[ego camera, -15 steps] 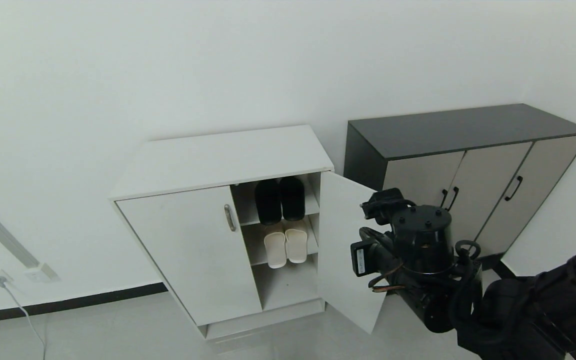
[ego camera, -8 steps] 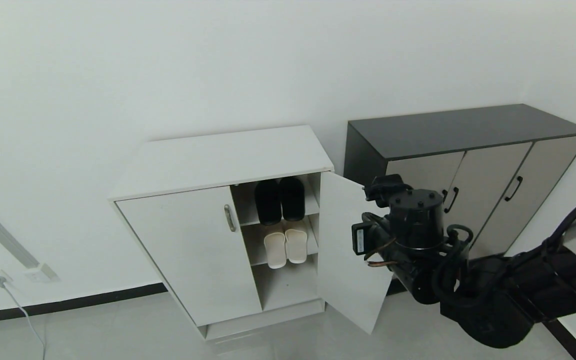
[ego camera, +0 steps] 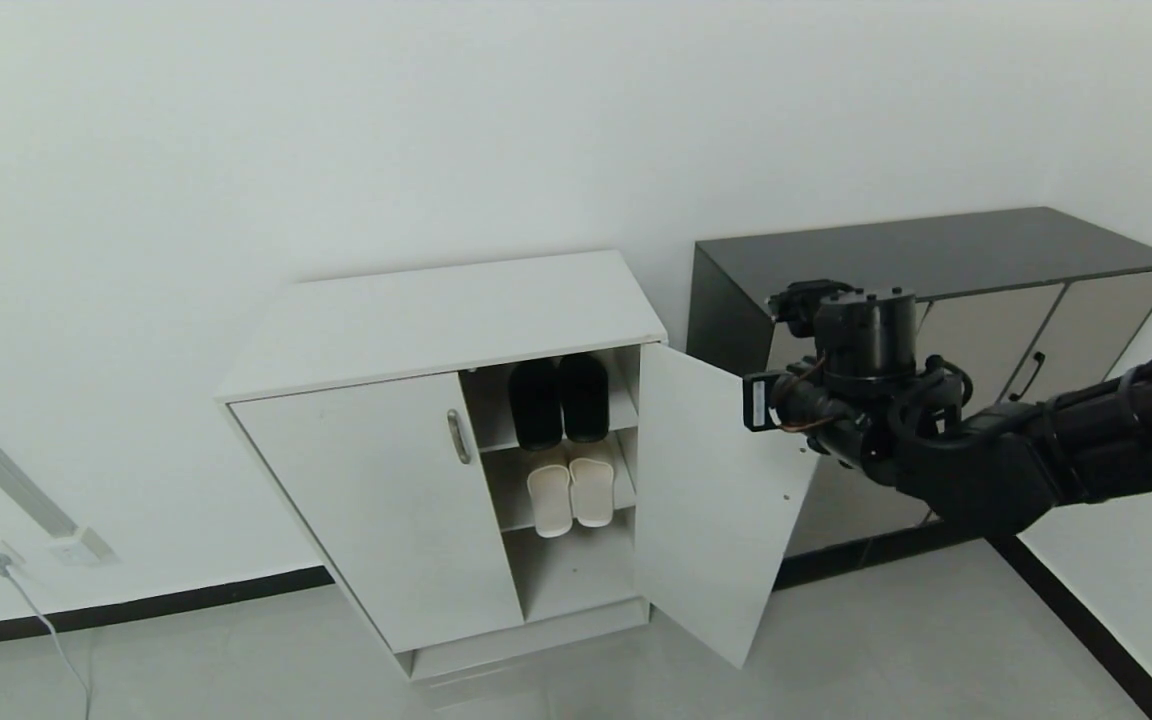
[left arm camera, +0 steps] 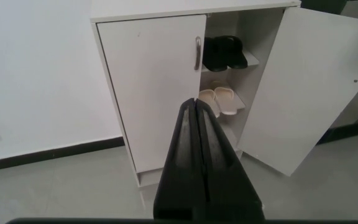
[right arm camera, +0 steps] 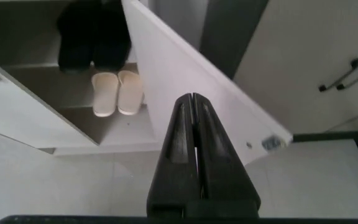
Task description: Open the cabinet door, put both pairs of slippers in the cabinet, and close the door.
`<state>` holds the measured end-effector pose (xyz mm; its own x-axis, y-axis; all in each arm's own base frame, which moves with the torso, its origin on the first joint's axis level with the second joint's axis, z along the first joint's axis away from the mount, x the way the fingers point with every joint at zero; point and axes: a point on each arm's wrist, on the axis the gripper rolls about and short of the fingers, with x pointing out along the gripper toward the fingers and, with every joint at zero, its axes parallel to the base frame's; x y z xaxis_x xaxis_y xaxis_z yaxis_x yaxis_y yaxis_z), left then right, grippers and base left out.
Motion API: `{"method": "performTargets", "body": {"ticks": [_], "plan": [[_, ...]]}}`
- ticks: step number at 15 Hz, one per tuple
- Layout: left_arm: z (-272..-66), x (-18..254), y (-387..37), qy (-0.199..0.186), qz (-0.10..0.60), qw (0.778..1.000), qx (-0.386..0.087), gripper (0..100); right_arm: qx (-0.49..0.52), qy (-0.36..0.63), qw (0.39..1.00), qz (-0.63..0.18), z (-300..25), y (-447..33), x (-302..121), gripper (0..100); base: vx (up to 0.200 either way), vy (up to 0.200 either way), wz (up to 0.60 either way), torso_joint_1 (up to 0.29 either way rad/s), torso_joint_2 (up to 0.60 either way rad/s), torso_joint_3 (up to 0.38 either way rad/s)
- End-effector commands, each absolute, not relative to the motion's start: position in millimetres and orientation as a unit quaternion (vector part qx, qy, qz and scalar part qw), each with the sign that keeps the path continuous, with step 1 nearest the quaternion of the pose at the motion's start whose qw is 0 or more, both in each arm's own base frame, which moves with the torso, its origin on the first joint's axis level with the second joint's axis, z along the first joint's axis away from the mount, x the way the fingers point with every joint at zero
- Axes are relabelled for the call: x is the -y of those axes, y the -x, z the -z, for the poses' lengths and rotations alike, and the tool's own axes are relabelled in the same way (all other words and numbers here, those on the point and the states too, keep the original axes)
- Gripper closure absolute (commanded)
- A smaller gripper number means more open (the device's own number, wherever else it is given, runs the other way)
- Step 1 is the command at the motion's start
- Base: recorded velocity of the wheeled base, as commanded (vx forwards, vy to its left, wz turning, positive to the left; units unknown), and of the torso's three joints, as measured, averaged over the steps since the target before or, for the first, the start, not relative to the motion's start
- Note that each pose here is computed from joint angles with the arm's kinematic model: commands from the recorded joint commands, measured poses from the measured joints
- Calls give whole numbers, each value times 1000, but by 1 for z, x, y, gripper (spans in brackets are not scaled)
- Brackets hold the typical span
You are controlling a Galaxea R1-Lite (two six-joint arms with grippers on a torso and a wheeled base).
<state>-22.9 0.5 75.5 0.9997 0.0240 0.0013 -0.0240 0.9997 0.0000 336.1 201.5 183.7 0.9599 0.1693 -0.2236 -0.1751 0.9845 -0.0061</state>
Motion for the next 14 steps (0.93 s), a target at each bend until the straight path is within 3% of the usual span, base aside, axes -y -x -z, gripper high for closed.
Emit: {"method": "performTargets", "body": {"ticks": [1, 14], "plan": [[-75, 0, 23, 0, -12, 1000, 0, 100, -100, -1, 992, -78, -201, -358, -189, 100, 0, 0, 0, 0, 0, 0], [-75, 0, 23, 0, -12, 1000, 0, 100, -153, 4, 988, -38, -143, -420, -156, 100, 0, 0, 0, 0, 0, 0]]}}
